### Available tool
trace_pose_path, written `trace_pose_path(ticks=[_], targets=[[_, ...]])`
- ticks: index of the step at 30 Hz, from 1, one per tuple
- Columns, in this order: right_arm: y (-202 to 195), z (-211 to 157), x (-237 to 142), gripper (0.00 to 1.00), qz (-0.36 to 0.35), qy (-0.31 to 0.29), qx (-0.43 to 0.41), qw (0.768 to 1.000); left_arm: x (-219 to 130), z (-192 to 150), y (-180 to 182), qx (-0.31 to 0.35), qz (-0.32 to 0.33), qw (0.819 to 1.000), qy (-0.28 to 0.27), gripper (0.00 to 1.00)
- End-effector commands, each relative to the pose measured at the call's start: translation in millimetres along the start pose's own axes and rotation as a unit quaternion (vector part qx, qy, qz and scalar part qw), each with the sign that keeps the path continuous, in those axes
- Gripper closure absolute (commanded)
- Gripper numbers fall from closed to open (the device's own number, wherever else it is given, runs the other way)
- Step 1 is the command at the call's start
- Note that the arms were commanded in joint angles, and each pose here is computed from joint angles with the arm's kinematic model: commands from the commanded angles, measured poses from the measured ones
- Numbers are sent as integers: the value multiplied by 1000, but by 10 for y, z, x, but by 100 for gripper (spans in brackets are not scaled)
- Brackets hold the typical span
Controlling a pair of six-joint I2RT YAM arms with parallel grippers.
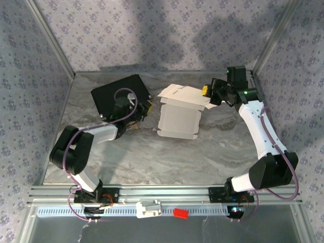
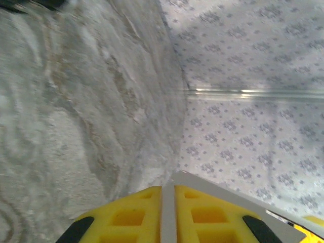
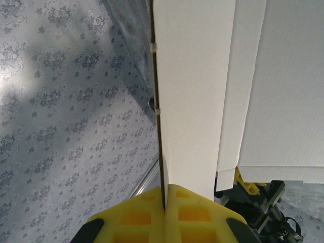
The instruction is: Fold the paper box
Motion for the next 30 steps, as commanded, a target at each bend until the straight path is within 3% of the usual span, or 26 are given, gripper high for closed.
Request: trace_pose_path(ticks=[1, 21, 26, 30], targets=[[-40, -8, 3, 100, -1, 9, 12, 1000, 57, -152, -392, 23, -66, 997, 25, 84], [-38, -56, 100, 100, 1, 17, 12, 1000, 155, -316, -561, 27, -101, 994, 33, 79], [-58, -58, 117, 100, -1, 18, 14, 1000, 177, -414, -576, 56, -91, 993, 39, 76], [-68, -81, 121, 100, -2, 20, 13, 1000, 158, -463, -548, 95, -62, 993, 28, 67]])
Point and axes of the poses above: each hand's point on the last joint's axis, 136 mm out from that joint toward the fingers, its own x axis out along the fingers, its own y axis along the line the jaws close on, z = x × y, the point moved 1 cm from there along -x, back along the fingers, and after that the axes turned 9 degrees about -x, right-handed, at the moved point
